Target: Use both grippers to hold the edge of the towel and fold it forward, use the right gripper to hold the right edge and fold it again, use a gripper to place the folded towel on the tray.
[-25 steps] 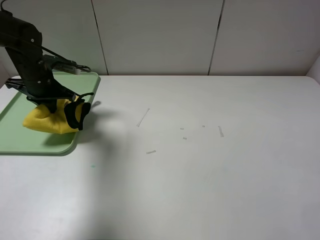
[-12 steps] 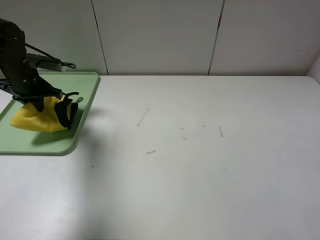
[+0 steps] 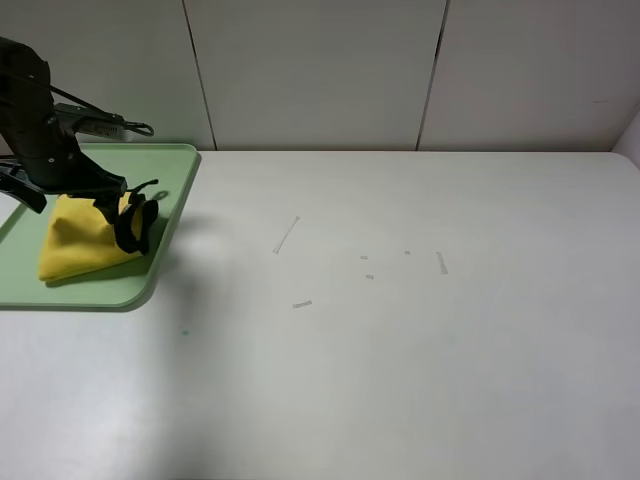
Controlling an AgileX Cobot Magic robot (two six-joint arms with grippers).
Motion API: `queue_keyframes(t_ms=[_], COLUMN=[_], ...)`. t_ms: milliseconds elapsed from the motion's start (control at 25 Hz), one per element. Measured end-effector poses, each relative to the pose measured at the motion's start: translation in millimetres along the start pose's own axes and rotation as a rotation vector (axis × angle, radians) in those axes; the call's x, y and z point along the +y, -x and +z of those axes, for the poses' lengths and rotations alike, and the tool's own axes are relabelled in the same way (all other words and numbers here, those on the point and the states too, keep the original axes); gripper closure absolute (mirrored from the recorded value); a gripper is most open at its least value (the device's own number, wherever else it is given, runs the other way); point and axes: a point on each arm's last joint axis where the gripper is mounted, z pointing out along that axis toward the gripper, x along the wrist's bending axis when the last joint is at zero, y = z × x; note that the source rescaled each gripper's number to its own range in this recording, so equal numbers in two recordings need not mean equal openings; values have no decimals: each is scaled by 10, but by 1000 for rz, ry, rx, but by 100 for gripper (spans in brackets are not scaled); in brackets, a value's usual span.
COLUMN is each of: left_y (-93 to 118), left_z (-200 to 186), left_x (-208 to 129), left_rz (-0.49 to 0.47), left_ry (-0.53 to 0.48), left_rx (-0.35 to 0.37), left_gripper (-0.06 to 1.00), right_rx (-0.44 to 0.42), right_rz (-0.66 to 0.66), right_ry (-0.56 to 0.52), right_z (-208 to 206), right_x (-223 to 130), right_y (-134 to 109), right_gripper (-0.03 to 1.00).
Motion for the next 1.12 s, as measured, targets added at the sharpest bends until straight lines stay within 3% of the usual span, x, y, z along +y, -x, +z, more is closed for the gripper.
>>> queue_keyframes(t_ms=[680, 1120], left_y=[-26, -156], left_z=[-76, -663], left_x=[-56, -205], left_rz=[-2, -29], left_ry=[-50, -34], left_rx=[12, 36], left_gripper=[-5, -5], right_rx=[0, 0], right_rz=[0, 0], right_ry=[0, 0], right_z=[0, 0], right_x=[0, 0], right_y=[0, 0], right_gripper=[-3, -3])
